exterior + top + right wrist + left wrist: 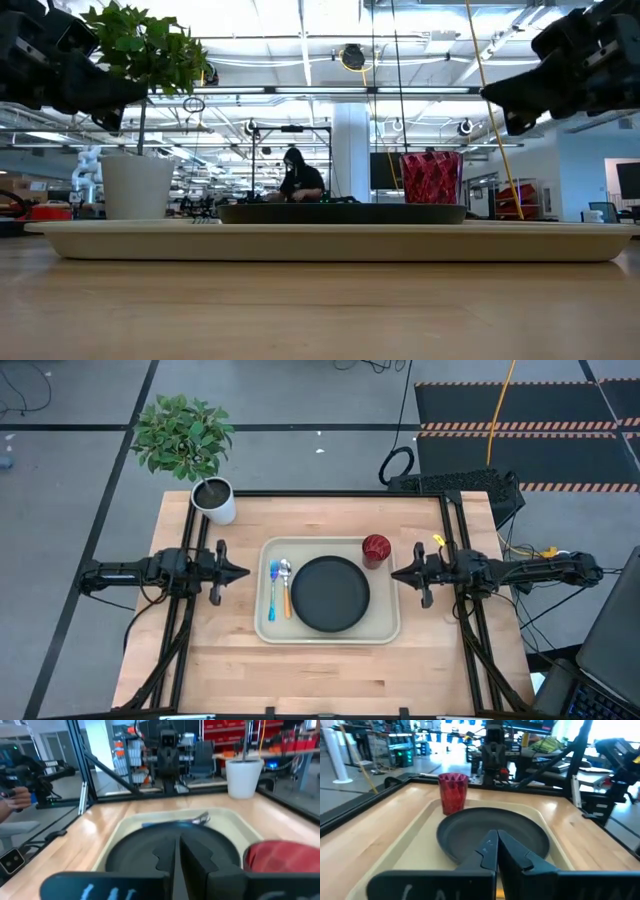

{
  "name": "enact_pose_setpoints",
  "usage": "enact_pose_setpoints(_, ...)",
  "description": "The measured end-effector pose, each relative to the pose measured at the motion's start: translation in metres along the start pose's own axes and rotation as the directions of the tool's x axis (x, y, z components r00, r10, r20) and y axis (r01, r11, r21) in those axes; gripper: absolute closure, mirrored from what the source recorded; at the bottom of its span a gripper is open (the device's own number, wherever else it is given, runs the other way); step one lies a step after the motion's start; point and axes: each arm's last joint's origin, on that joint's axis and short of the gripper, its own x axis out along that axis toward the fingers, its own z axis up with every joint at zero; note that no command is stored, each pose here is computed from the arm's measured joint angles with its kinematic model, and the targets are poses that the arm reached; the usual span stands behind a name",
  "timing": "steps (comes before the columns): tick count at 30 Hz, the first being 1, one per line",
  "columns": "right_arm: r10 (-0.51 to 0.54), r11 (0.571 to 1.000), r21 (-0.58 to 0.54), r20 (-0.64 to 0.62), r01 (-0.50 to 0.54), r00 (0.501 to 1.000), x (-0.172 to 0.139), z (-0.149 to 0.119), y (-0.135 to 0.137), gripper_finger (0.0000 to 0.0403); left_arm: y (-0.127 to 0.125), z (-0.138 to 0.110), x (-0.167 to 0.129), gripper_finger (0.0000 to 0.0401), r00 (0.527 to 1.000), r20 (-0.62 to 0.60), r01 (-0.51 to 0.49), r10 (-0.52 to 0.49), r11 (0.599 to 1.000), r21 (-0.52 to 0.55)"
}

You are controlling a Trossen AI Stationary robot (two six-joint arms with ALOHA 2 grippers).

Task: Pick and place plate/cup/fork/spoon on tray
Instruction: Return to Home Position

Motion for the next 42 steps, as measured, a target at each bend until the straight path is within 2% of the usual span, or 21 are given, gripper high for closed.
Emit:
enact_pose_setpoints(6, 0.007, 1.000, -0.019, 0.033, -0.007, 0.999, -0.002, 0.003, 0.001, 0.0383, 0.000, 0.000, 0.000, 0.0384, 1.000, -0.003, 0.012, -0.012, 1.000, 0.007)
enact_pose_setpoints(10, 0.016, 1.000, -0.016, 0.101, -0.014, 0.995, -0.005, 0.010, 0.001, 0.0383, 0.000, 0.000, 0.000, 0.0368, 1.000, -0.003, 0.007, -0.007, 0.999, 0.049)
enact_pose_setpoints(16, 0.025, 0.998, -0.058, 0.170, -0.015, 0.985, -0.011, 0.016, 0.003, 0.0383, 0.000, 0.000, 0.000, 0.0365, 1.000, -0.003, 0.006, -0.006, 0.997, 0.076)
enact_pose_setpoints(23, 0.024, 0.999, -0.025, 0.143, -0.021, 0.989, -0.018, 0.013, 0.003, 0.0383, 0.000, 0.000, 0.000, 0.0364, 1.000, -0.003, 0.005, -0.005, 0.993, 0.121)
enact_pose_setpoints(28, 0.027, 0.999, -0.026, 0.172, -0.023, 0.985, -0.023, 0.014, 0.003, 0.0383, 0.000, 0.000, 0.000, 0.0364, 1.000, -0.003, 0.005, -0.005, 0.993, 0.121)
enact_pose_setpoints(42, -0.008, 1.000, -0.001, 0.148, 0.008, 0.989, -0.027, 0.010, 0.002, 0.0383, 0.000, 0.000, 0.000, 0.0364, 1.000, -0.004, 0.006, -0.005, 0.995, 0.100)
